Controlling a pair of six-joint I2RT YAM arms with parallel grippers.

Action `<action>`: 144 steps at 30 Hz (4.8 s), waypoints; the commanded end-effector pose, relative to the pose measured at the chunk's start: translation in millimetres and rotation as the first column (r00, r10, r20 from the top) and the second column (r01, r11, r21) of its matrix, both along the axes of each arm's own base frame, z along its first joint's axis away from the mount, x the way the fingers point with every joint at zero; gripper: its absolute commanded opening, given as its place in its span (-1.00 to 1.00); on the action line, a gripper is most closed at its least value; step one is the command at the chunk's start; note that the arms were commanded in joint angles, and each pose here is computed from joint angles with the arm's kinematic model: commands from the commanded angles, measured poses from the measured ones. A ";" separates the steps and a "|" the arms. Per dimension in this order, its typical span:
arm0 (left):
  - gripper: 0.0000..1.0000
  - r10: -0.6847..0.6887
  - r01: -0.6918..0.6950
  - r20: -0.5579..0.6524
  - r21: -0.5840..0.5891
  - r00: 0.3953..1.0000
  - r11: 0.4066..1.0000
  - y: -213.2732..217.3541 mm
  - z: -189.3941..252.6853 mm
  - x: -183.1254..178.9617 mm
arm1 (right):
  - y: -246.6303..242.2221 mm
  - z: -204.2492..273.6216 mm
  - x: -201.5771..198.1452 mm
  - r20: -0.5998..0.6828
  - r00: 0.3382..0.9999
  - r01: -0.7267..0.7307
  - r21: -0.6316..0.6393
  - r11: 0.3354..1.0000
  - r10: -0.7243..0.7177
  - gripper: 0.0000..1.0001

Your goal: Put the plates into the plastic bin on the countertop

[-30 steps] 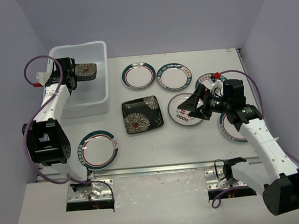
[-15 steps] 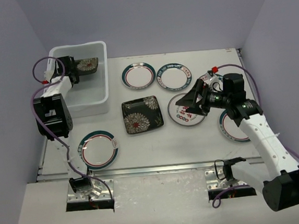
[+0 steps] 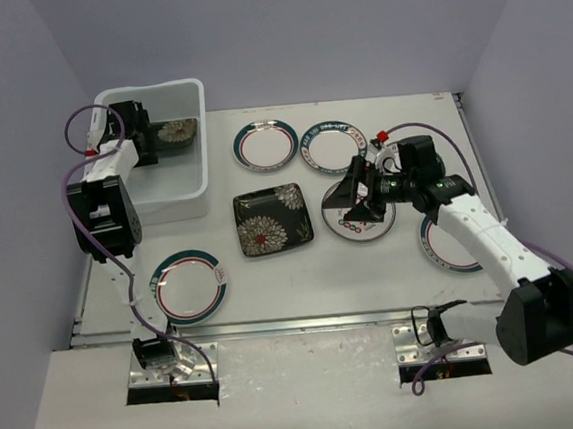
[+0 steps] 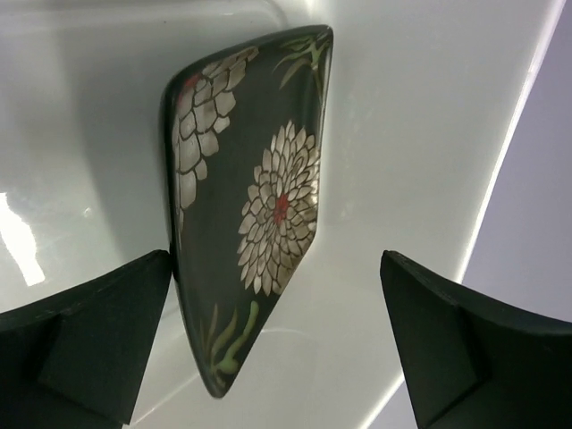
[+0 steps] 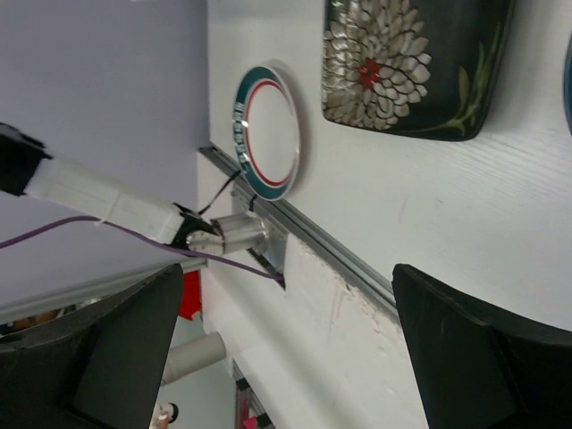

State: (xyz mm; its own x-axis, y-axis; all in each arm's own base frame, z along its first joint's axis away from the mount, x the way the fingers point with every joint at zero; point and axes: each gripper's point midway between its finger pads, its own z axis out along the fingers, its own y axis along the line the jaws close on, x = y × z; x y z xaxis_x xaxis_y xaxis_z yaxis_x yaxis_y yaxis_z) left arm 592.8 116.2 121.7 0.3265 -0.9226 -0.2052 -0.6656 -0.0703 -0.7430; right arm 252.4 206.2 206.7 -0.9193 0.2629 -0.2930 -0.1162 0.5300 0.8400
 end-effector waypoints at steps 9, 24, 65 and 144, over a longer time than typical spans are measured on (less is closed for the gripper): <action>1.00 -0.082 0.079 0.086 0.044 0.993 0.996 -17.5 97.5 -42.9 | 18.7 -69.1 87.4 0.005 0.995 -0.091 -0.279 0.956 0.097 0.97; 1.00 -0.789 0.705 -0.040 0.480 0.613 0.523 -183.0 184.4 -159.8 | 55.5 -150.8 158.6 -0.018 0.981 -0.182 -0.399 0.899 0.191 0.21; 1.00 -0.994 0.895 -0.027 0.438 0.102 0.080 -253.6 168.0 -286.3 | 56.3 -1.2 90.4 0.076 0.974 -0.215 0.014 0.976 0.214 -1.00; -0.64 0.043 -0.038 0.187 -0.031 0.981 0.999 -10.2 62.0 14.7 | -21.4 21.8 68.3 0.063 0.997 0.045 -0.083 0.996 -0.040 0.98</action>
State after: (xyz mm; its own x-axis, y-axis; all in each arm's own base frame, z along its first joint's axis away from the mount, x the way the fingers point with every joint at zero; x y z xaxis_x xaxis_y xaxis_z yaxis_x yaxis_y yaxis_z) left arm 592.9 97.8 112.1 0.3343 -0.9336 -0.1291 -0.6578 -0.1330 -0.7413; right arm 321.9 184.9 211.7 -0.9082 0.2851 -0.3065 -0.0761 0.6077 0.7905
